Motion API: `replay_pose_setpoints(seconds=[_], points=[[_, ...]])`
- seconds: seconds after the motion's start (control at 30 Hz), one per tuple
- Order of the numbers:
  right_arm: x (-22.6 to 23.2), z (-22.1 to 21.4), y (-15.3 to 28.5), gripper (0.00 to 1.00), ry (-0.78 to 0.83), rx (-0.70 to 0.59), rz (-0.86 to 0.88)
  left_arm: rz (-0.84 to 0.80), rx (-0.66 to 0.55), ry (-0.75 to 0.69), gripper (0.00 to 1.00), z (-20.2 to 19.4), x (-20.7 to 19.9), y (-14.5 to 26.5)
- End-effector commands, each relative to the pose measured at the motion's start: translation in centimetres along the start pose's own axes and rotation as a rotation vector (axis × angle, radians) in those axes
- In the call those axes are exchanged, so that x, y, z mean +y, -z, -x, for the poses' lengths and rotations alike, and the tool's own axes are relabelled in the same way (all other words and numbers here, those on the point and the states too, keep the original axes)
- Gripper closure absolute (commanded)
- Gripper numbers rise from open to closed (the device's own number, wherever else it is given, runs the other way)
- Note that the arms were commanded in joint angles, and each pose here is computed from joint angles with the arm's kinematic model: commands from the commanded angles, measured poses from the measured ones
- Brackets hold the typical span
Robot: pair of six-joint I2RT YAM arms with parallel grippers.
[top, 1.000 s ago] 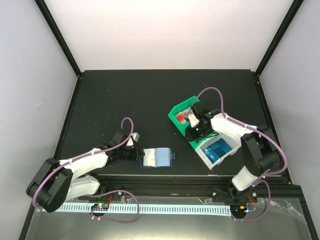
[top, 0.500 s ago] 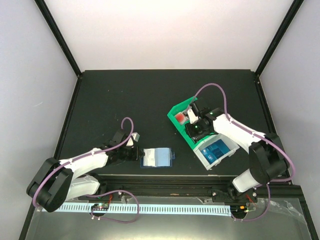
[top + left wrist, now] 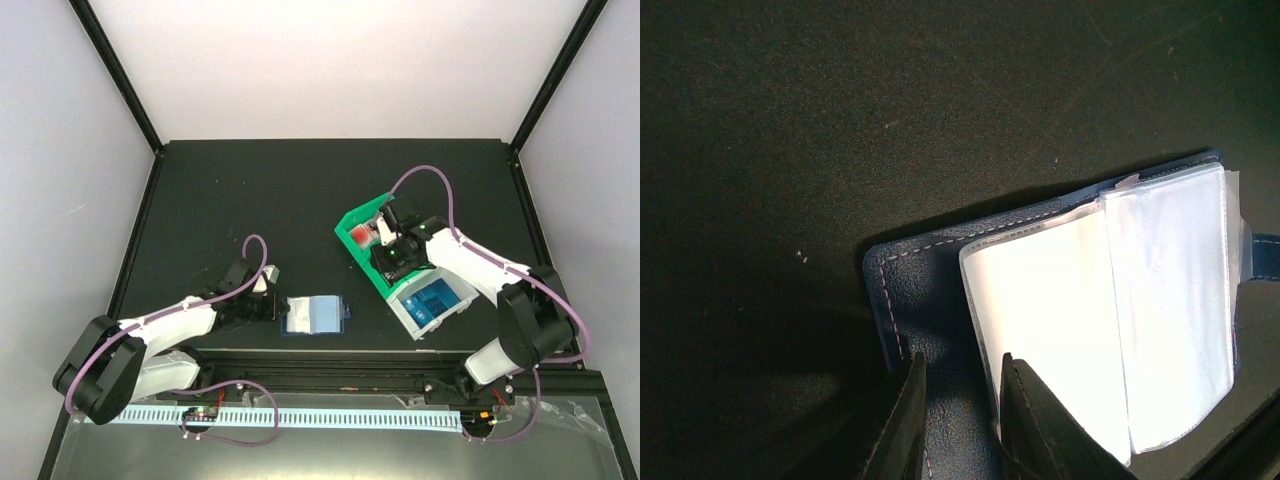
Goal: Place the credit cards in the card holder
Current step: Pick up the credit card from the storage box.
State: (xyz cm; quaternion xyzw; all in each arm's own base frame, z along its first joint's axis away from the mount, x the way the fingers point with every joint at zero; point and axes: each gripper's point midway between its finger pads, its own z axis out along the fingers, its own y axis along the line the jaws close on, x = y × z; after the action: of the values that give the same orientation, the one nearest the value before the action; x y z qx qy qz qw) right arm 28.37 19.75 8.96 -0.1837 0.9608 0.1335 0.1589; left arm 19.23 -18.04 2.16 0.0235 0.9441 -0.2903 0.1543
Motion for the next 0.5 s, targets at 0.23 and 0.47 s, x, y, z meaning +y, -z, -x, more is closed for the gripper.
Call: replay_pose_setpoints(seconds=[0.23,0.47], points=[[0.6,-1.2,-3.2,0.8,0.032,0.06,0.037,0.03,-0.017,0.011,0.77,0.7,0.2,0.5],[0.3,-0.6,-1.3,0.99,0.028,-0.012,0.013,0.048,-0.028,0.021,0.75,1.0,0.3,0.9]])
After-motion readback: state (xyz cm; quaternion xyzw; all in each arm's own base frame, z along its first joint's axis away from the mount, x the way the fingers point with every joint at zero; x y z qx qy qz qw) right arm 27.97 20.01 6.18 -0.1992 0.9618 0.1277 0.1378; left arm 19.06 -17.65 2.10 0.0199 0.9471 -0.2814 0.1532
